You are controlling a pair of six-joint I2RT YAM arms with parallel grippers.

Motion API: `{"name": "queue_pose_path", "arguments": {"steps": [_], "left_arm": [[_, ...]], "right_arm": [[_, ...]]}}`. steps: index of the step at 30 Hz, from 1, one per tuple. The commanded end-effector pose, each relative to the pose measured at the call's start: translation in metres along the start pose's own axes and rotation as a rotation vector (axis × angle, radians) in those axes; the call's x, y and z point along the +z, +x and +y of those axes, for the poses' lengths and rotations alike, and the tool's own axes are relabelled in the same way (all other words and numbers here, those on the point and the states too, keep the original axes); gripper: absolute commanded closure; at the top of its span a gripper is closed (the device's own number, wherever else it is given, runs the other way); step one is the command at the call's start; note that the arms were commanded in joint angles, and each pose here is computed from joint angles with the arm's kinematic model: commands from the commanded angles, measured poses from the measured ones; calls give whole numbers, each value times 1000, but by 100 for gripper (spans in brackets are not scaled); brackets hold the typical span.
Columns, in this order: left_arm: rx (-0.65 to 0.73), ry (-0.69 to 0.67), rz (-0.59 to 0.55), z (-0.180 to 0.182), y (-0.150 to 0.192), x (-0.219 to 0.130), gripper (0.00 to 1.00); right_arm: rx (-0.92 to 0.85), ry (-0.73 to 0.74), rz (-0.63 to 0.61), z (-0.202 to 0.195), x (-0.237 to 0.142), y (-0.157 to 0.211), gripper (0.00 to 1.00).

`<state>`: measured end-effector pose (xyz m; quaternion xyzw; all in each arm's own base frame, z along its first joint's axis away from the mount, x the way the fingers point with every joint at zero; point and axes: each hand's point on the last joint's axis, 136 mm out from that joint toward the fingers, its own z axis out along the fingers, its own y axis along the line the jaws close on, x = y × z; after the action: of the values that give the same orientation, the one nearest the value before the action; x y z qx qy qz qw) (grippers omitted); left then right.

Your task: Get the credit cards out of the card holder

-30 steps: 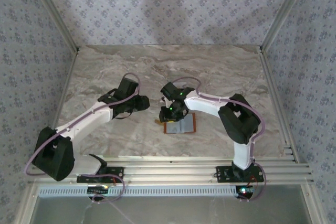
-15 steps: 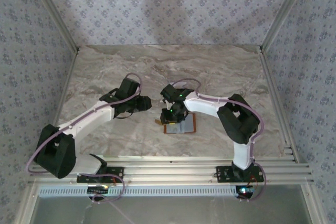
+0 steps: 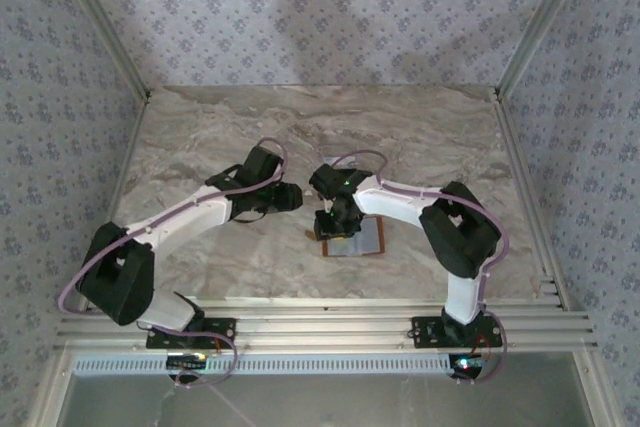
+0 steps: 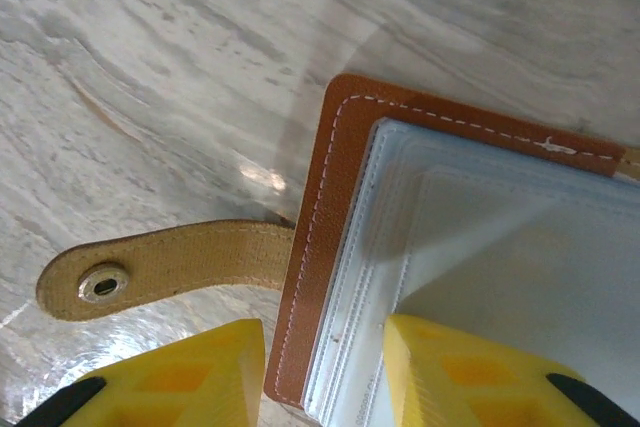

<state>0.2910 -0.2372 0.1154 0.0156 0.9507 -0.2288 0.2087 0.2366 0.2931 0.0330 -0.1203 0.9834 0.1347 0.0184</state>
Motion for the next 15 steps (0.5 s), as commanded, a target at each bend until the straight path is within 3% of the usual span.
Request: {"name": "queue_pose_path", "arguments": {"steps": [1,15], "left_arm": [[9,40,-16,-18,-9,1,53],[24,29,-2,-23,-9,5,53]], "right_arm": [[-11,112,17,-21,-10,9,60],[-16,190,2,-38,-23,11,58]]}}
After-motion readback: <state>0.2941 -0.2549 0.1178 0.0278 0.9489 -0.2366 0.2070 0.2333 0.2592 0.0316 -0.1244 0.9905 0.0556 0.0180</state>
